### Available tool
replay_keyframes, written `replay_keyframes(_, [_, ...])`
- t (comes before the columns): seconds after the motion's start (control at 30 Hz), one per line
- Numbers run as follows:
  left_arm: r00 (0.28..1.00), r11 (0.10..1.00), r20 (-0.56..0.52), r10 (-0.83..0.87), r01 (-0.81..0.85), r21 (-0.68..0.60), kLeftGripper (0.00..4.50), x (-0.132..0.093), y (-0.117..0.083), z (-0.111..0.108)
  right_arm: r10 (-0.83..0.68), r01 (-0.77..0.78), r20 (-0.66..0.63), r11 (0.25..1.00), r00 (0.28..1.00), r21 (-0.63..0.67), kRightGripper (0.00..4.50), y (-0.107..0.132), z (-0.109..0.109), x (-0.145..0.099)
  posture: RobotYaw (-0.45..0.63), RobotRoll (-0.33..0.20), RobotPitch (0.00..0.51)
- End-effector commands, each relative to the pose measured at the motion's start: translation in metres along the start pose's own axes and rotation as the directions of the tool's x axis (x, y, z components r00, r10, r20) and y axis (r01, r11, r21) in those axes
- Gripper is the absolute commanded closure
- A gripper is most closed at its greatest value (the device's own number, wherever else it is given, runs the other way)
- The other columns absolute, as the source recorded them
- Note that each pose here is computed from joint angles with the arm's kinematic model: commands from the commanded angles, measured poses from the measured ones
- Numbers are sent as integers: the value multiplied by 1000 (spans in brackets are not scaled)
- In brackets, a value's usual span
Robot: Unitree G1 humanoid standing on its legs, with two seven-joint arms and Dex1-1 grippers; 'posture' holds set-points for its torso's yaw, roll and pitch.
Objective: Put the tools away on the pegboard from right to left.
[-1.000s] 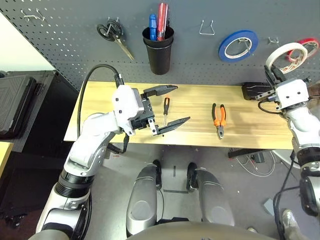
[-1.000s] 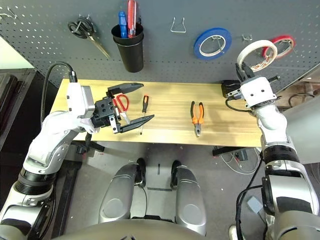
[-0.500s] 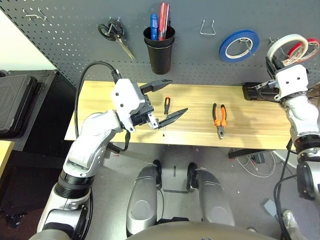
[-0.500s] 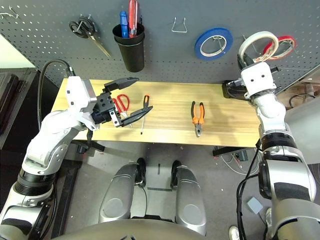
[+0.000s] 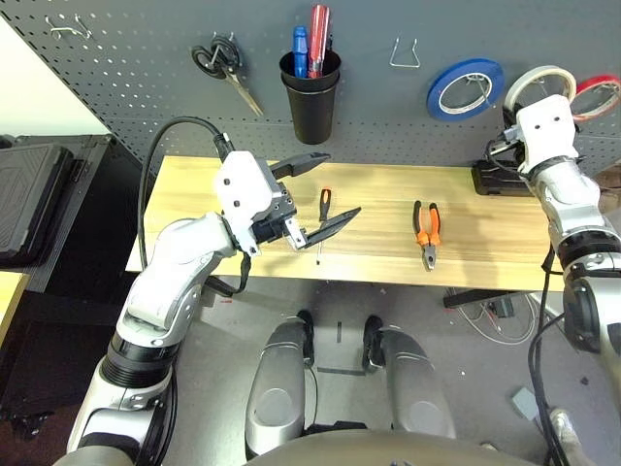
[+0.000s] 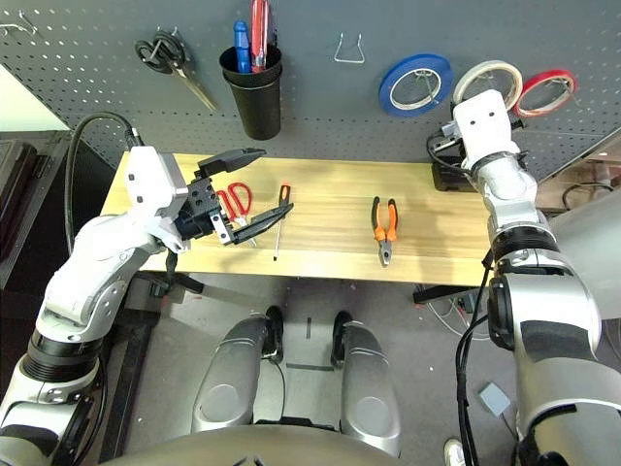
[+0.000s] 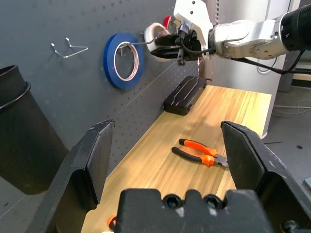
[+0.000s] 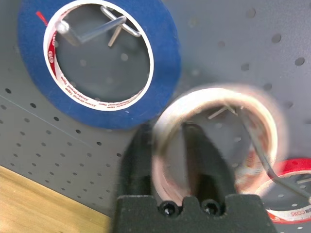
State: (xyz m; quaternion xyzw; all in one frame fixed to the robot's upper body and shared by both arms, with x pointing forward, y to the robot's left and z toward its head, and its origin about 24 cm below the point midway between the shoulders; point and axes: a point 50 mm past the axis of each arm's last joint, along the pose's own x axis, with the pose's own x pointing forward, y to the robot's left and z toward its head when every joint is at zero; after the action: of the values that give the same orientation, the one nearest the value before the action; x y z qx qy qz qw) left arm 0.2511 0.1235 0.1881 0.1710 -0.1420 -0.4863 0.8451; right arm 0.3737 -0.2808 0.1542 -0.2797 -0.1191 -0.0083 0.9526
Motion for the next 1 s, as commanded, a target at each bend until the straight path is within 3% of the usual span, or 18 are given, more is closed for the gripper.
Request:
replay_keyframes(0.03, [1000, 1000, -19, 4, -4, 7, 0, -4, -5, -1, 12, -11, 7, 999, 1000, -37, 1718, 6, -13, -15, 253, 0, 232])
replay_keyframes(0.17, [1000, 1000, -25, 7, -7, 3, 0, -6, -7, -1, 25, -21, 56, 997, 998, -68, 222, 10, -21, -30, 258, 0, 237])
replay_keyframes(0.2, [1000, 1000, -27, 7, -7, 2, 0, -6, -7, -1, 33, -28, 69, 997, 997, -77, 18, 12, -23, -35, 258, 0, 241])
replay_keyframes(0.37, [999, 1000, -52, -9, 9, -2, 0, -10, -9, -3, 49, -44, 91, 998, 995, -53, 18, 23, -35, -58, 256, 0, 249])
replay_keyframes(0.53, [993, 999, -108, -47, 49, 12, 0, -13, -10, -8, 68, -68, 26, 997, 997, 22, 18, 40, -49, -76, 255, 0, 250])
replay_keyframes(0.67, [979, 997, -191, -75, 78, 4, 0, -15, -11, -16, 105, -93, -133, 991, 986, 99, 18, 52, -64, -84, 237, 0, 258])
replay_keyframes(1.0, [905, 983, -391, -169, 182, -3, 0, -19, -19, -43, 197, -118, -349, 965, 916, 236, 18, 69, -72, -96, 221, 0, 283])
